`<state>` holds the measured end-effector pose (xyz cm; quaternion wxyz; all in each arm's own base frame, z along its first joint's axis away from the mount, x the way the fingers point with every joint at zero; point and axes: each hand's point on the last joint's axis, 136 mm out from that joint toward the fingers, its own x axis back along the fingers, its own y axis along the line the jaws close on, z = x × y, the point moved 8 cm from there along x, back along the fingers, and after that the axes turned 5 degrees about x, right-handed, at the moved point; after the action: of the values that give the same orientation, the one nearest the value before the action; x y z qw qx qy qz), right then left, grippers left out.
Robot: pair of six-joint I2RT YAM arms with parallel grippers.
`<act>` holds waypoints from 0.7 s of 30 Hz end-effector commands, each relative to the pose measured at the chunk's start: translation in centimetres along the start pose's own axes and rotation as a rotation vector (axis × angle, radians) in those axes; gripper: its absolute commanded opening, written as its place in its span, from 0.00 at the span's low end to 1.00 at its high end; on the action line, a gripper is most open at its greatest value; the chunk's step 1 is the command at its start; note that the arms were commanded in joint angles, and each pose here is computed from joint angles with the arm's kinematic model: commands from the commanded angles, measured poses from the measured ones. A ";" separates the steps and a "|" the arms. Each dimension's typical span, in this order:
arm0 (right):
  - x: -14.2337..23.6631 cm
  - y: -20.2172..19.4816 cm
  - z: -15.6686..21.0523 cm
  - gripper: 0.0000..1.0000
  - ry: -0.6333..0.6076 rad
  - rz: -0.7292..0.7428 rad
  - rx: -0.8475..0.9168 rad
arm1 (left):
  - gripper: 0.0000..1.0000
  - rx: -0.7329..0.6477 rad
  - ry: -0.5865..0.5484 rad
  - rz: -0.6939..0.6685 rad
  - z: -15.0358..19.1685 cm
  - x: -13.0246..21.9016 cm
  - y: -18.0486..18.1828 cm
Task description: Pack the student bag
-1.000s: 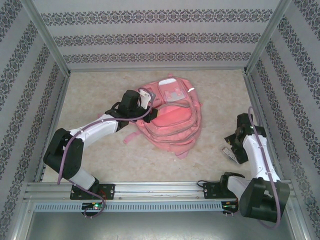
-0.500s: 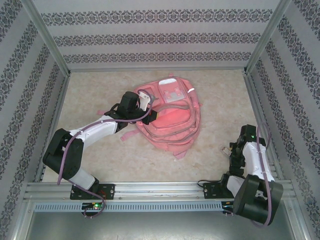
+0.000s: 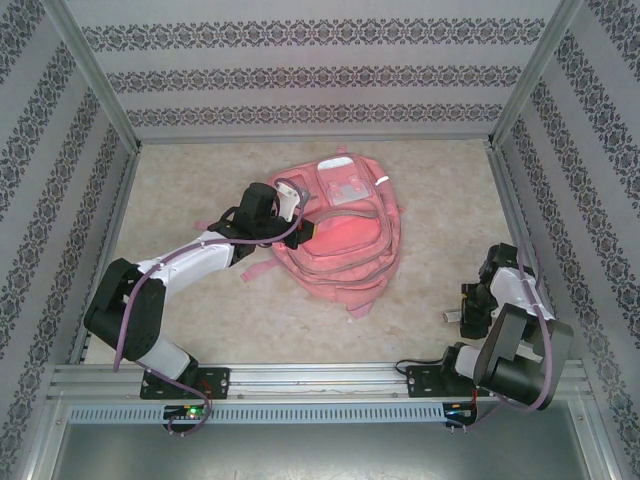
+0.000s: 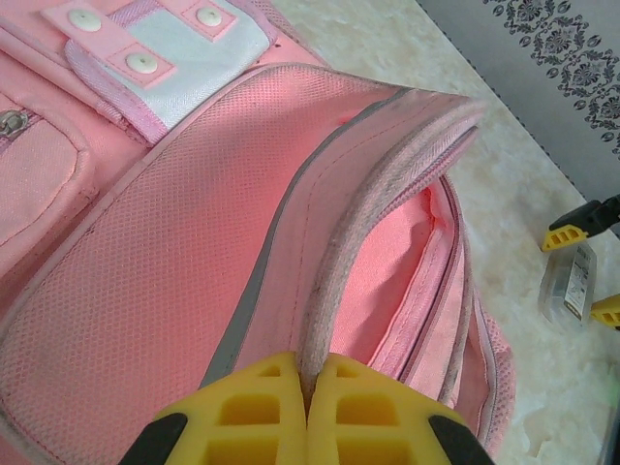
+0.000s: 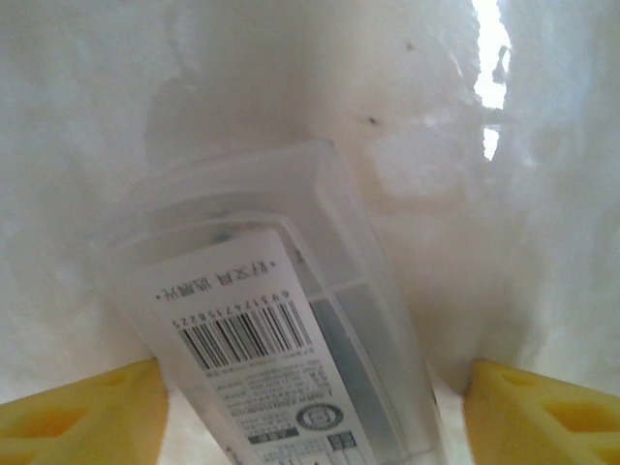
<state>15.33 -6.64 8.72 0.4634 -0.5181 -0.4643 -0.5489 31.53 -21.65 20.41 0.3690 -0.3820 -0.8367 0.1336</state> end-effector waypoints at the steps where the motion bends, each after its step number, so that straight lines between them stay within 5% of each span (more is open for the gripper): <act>1: -1.5 1.5 -0.6 0.58 -0.037 -0.109 0.063 | 0.00 0.006 -0.037 0.016 -1.1 1.1 -0.6; 3: -0.8 1.7 -0.6 0.45 -0.054 -0.138 0.092 | 0.00 0.012 -0.037 0.017 -1.1 1.2 -0.6; 7: 1.3 1.9 0.0 0.38 -0.075 -0.190 0.179 | 0.00 0.025 -0.051 0.024 -1.2 1.4 -0.8; 15: 7.8 4.1 8.2 0.33 0.008 -0.445 0.647 | 0.00 0.126 -0.105 0.016 -4.8 2.8 -2.2; 21: 11.9 3.3 14.5 0.34 0.145 -0.627 0.665 | 0.00 0.178 -0.186 0.108 -7.8 3.8 -4.1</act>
<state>20.29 5.12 19.36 0.4666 -0.1516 -0.7286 -0.4779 32.51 -22.09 24.77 0.3728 -0.3551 -0.8317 0.2081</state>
